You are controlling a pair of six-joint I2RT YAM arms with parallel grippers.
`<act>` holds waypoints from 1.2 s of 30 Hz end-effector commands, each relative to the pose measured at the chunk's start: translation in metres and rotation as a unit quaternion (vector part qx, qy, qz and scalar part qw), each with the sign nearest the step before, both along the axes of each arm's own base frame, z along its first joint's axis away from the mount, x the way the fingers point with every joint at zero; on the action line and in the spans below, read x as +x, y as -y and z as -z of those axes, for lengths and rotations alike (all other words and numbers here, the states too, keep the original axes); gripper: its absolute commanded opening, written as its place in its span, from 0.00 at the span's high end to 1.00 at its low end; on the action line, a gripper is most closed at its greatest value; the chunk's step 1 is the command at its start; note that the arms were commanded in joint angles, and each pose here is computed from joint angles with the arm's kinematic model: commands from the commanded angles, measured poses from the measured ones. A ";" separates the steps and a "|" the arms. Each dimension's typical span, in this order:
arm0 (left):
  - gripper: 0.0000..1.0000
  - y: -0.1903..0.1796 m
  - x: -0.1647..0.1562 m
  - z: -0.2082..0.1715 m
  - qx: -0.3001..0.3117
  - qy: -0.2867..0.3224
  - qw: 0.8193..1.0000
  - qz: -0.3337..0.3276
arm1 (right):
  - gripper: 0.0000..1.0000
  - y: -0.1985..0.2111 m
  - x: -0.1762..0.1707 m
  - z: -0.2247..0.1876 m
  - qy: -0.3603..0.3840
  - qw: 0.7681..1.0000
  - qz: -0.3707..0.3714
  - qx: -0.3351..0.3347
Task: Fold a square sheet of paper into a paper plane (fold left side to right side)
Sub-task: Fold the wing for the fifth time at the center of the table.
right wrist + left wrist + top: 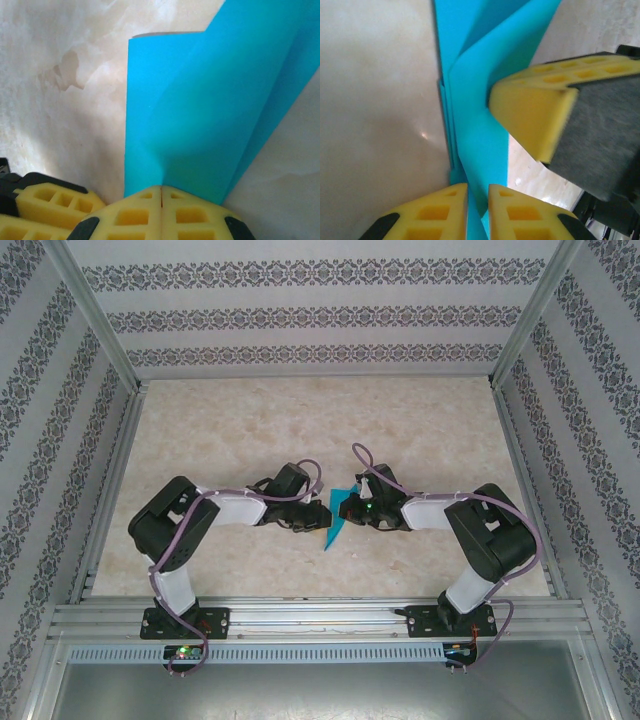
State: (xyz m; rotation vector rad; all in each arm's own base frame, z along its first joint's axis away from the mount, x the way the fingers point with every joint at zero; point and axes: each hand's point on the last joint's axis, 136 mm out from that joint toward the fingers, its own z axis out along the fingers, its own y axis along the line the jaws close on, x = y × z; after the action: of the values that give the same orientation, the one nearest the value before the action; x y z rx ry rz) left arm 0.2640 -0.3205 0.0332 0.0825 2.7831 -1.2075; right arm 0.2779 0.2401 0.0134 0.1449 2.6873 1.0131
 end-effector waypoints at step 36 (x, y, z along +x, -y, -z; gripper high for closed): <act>0.95 0.029 -0.028 -0.002 -0.028 -0.051 0.997 0.057 | 1.00 0.022 -0.041 0.049 -0.085 0.994 -0.017 -0.061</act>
State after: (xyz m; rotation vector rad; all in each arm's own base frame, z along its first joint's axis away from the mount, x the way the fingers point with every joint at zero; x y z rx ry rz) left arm 0.2390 -0.3428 0.0369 0.1721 2.8745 -1.3137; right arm 0.2776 0.2432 0.0135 0.1015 2.6708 1.0371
